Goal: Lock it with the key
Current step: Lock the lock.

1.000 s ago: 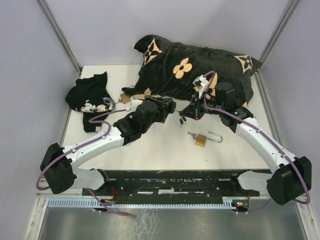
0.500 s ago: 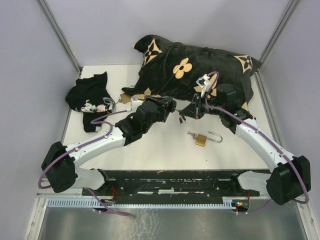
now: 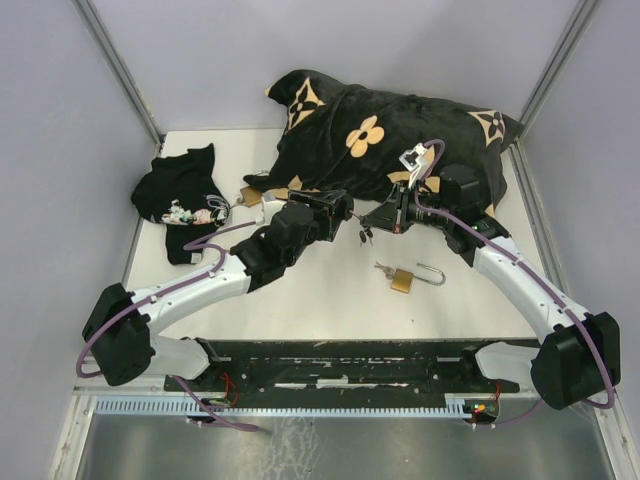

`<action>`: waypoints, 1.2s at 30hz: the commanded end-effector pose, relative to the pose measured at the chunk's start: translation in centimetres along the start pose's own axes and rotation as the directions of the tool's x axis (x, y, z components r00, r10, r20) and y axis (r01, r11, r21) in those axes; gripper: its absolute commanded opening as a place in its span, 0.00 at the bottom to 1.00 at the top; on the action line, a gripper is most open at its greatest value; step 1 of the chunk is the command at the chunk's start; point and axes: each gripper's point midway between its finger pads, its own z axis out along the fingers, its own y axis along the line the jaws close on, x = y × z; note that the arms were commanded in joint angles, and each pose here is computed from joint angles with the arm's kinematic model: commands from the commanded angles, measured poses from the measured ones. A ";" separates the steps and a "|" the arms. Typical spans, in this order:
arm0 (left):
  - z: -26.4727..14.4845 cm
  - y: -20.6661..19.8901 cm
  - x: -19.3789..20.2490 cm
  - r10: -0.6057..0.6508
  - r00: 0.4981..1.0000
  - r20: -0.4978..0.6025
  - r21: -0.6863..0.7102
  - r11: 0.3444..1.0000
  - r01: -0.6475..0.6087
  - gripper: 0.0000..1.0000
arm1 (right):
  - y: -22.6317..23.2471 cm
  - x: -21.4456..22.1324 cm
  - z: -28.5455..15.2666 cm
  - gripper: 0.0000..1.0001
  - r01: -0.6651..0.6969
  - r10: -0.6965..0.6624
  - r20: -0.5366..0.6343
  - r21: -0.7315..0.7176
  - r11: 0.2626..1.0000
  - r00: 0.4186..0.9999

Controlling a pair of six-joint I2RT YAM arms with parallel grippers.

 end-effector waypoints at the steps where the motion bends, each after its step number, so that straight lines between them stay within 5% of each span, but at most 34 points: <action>1: -2.0 -0.9 2.9 -0.030 0.990 -0.138 0.016 0.999 0.033 0.03 | 2.6 -6.0 -0.7 0.02 0.169 -0.156 0.210 -0.046 0.985 0.965; 36: -1.2 0.3 3.5 -0.005 0.989 -0.151 -0.028 1.000 0.000 0.03 | 3.9 -6.0 -1.5 0.02 0.373 -0.364 0.186 -0.014 0.928 0.913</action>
